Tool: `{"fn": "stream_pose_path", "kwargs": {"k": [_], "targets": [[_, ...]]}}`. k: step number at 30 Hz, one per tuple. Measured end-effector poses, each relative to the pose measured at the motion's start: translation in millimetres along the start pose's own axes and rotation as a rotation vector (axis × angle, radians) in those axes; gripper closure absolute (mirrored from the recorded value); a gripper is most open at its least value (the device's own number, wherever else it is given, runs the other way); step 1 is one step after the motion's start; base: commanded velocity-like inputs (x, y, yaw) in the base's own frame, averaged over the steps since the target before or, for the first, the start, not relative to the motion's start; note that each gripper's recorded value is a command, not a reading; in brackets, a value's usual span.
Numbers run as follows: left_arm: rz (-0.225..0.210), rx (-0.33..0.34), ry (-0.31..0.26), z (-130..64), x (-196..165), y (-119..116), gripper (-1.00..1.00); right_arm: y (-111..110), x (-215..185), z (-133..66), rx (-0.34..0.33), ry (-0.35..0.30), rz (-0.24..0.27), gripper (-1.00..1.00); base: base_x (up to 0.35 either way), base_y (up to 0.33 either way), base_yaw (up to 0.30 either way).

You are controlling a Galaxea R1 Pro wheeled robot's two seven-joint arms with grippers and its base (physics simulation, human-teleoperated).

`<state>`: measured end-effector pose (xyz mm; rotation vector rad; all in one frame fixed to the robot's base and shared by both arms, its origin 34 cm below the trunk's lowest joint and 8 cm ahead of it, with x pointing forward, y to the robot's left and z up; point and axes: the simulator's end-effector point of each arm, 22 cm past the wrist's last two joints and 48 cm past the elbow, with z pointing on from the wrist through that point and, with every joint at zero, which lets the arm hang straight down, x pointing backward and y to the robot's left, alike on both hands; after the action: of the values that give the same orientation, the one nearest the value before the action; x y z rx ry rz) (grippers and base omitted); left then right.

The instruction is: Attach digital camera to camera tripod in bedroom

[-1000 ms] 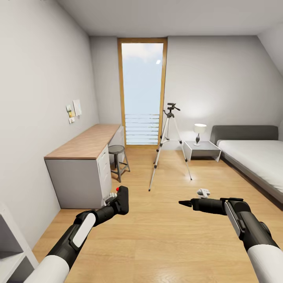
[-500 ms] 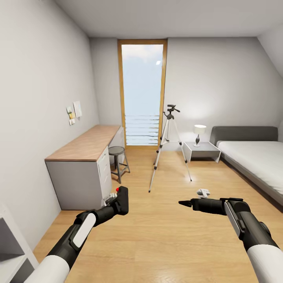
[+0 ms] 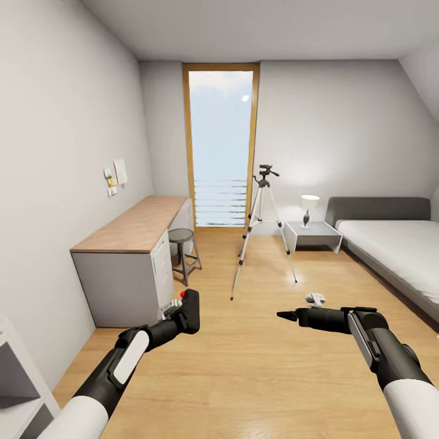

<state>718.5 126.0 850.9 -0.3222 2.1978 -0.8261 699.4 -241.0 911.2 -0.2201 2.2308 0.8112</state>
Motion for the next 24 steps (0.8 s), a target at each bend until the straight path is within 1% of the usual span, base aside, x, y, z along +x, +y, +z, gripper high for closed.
{"fn": "stream_pose_path", "kwargs": {"k": [24], "targets": [[-0.005, -0.001, 0.002, -18.8, -17, -21, 1.00, 18, -22, -18.5, -0.002, 0.000, 0.001, -1.00, 0.000, 0.000, 0.000]]}}
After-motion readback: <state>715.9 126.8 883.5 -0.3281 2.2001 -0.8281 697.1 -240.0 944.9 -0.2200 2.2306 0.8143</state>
